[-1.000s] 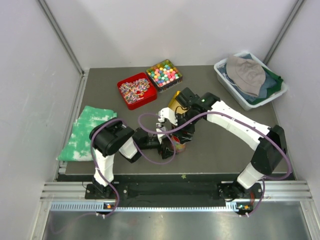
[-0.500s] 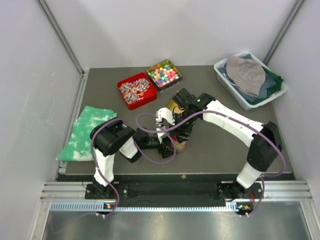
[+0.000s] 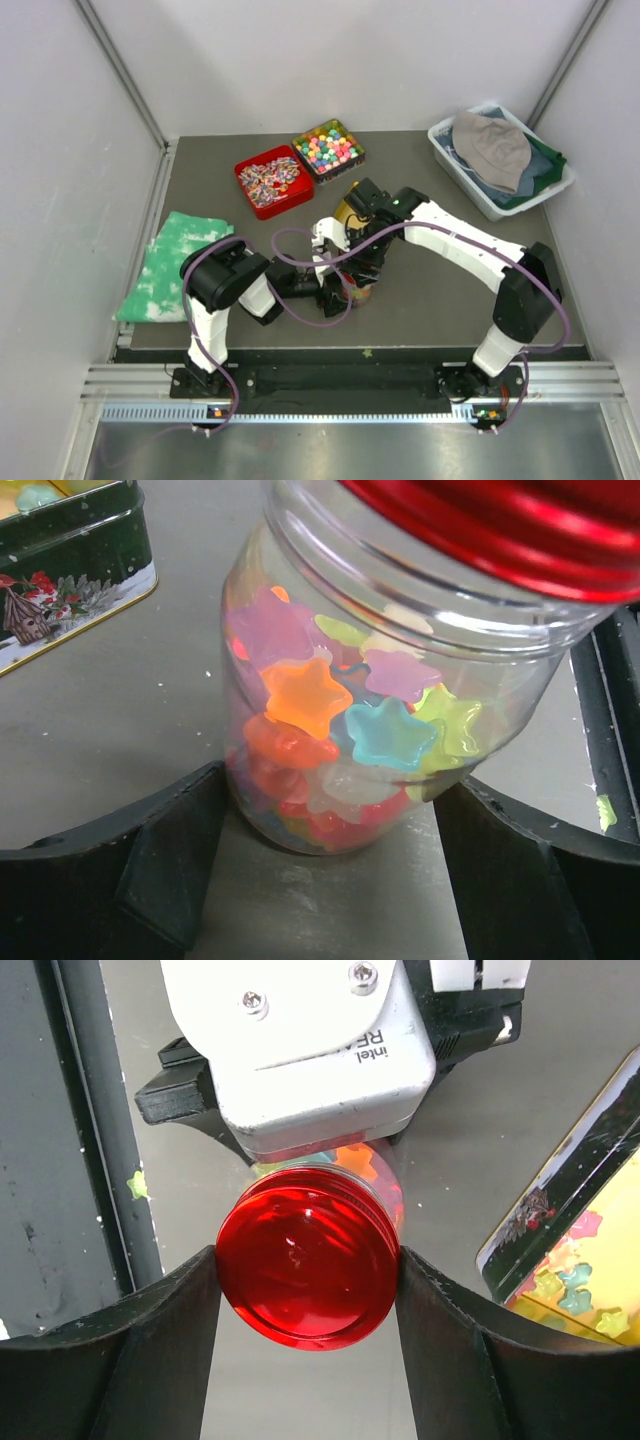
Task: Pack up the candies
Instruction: Screw the bottle lid onto the packing bottle.
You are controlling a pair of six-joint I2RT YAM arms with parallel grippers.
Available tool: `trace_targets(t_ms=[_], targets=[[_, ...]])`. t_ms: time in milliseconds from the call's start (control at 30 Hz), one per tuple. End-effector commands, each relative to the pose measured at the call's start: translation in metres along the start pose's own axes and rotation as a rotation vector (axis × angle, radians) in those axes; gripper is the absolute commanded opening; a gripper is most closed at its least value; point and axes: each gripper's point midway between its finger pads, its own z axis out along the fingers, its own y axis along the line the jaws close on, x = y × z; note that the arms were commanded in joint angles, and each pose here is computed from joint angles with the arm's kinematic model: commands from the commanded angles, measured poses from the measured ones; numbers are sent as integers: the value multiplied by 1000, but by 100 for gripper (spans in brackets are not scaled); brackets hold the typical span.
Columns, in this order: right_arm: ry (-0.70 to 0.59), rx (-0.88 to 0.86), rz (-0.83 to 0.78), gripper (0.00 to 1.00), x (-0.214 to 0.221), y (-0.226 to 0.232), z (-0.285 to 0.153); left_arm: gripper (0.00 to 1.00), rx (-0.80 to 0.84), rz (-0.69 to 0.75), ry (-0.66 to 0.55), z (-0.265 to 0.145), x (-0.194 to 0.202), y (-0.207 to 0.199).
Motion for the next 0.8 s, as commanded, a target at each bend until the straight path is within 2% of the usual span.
trace_targets(t_ms=[0,367,533,767], targets=[[-4,5,-19,53,-3,0,4,88,60,182,-231,3,-64,-11],[-1,-4,-17,53,-4,0,5,89,88,173,-225,7,-61,-13],[6,-5,-8,53,-1,0,9,82,95,179,-221,7,-60,-14],[-3,-24,16,53,6,4,11,82,102,194,-219,7,-58,-17]])
